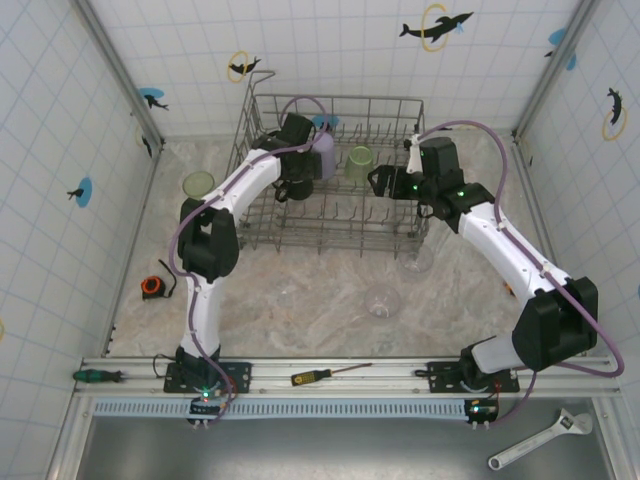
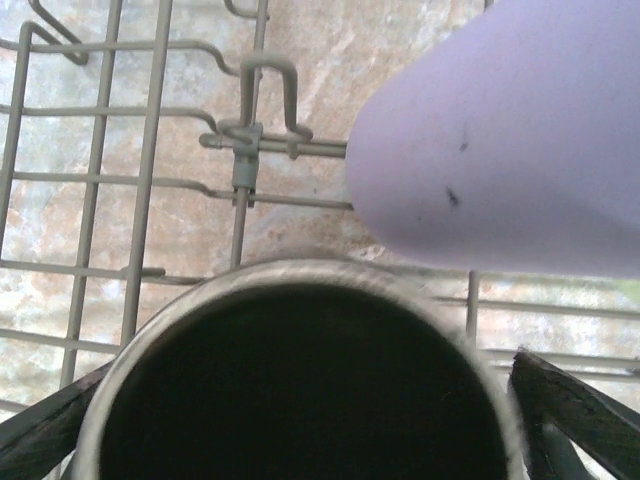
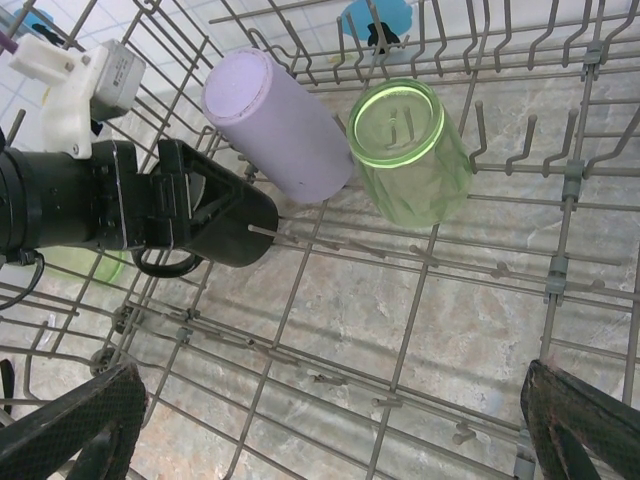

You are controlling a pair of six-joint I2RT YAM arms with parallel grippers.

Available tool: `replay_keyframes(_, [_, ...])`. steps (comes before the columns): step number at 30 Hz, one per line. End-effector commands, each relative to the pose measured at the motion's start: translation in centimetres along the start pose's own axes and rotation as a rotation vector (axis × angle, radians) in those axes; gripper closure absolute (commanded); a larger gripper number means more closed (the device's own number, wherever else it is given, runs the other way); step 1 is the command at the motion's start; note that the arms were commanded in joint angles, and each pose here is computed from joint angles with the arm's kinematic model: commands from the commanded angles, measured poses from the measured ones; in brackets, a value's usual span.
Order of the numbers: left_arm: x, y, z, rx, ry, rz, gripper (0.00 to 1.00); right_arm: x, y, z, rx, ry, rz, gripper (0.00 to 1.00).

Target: Load the cups into the dish rack

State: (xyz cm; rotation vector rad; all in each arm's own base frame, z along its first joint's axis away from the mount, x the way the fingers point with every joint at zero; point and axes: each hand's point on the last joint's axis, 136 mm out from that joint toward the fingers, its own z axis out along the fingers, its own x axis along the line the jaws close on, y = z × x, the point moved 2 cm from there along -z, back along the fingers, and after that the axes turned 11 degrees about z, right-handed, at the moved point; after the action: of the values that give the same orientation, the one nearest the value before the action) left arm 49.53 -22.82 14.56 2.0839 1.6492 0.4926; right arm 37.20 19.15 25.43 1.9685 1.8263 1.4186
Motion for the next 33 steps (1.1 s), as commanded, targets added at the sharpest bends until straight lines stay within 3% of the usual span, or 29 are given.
replay_keyframes(1, [0.3, 3.2, -3.5, -0.117, -0.020, -0.033, 0.03, 0.5, 0.3, -0.3, -0.001, -0.001, -0.009, 0.00])
replay_keyframes(10, [-0.1, 4.9, -6.2, -0.180, -0.060, -0.051, 0.03, 0.6, 0.6, -0.7, -0.006, -0.007, -0.018, 0.00])
replay_keyframes(24, [-0.4, 7.3, -14.6, -0.328, -0.150, -0.051, 0.03, 0.1, 1.2, -2.0, -0.033, -0.057, -0.043, 0.00])
replay_keyframes(33, [-0.2, 6.1, -19.3, -0.409, -0.201, 0.012, 0.02, -2.2, 2.4, -3.8, -0.079, -0.154, -0.024, 0.00])
